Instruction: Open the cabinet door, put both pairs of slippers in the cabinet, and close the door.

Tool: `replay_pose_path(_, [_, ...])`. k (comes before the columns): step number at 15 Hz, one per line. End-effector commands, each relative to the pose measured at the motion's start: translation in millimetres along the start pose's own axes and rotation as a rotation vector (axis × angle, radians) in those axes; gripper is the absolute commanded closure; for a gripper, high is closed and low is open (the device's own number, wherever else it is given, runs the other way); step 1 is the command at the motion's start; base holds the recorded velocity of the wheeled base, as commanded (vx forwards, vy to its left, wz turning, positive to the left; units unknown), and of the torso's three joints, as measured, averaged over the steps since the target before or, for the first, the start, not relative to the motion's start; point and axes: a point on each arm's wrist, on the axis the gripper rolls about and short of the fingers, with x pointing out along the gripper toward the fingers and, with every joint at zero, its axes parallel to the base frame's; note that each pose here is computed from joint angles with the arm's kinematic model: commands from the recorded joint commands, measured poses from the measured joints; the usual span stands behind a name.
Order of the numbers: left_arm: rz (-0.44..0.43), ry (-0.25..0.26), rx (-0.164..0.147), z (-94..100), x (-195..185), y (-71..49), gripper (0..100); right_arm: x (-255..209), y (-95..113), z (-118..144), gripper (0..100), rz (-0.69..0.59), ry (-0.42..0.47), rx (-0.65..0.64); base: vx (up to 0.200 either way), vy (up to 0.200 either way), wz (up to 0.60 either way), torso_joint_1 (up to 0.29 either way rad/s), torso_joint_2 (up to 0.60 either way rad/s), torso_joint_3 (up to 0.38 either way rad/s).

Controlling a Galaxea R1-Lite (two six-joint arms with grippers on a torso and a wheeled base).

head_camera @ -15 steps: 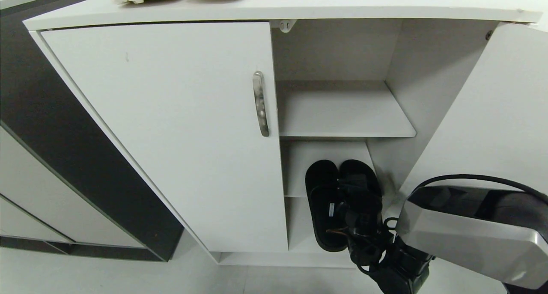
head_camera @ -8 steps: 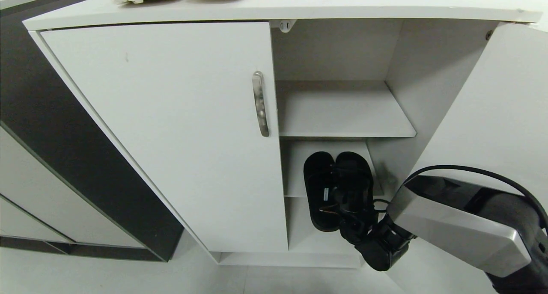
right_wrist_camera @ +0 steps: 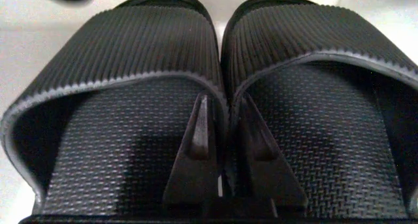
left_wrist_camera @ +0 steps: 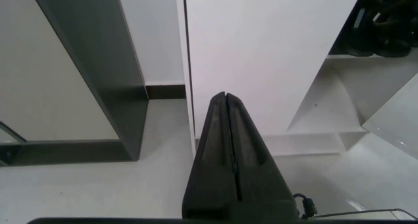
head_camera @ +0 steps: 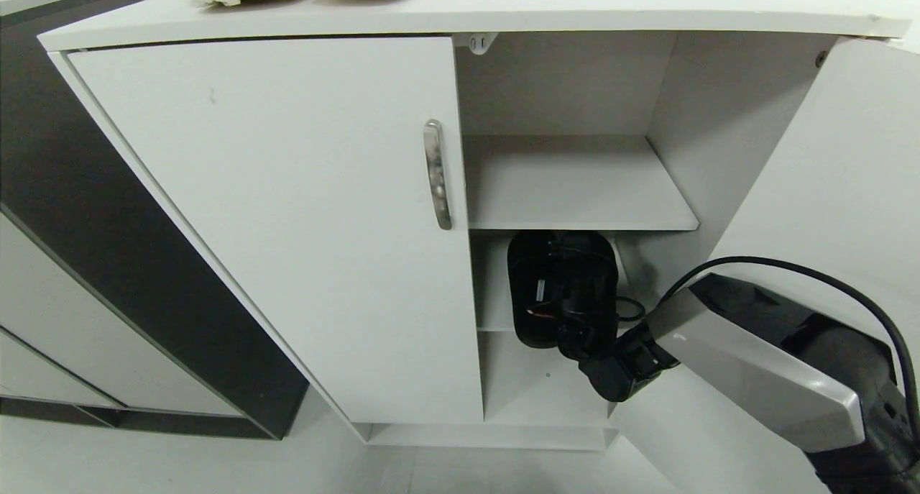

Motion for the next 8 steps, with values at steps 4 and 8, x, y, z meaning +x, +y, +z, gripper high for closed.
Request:
replay_pose_path(4, [0.0,0.002,0.0,0.0,0.1,0.0,100,15.1,-1.2,-10.6,100,-0.019,-0.003,0.002,0.0,0.0,0.0,0.0,0.0,0.0])
replay_pose_path(8, [0.0,0.0,-0.002,0.2,0.1,0.0,100,24.4,0.8,-11.4,100,-0.028,0.002,-0.001,0.0,0.0,0.0,0.0,0.0,0.0])
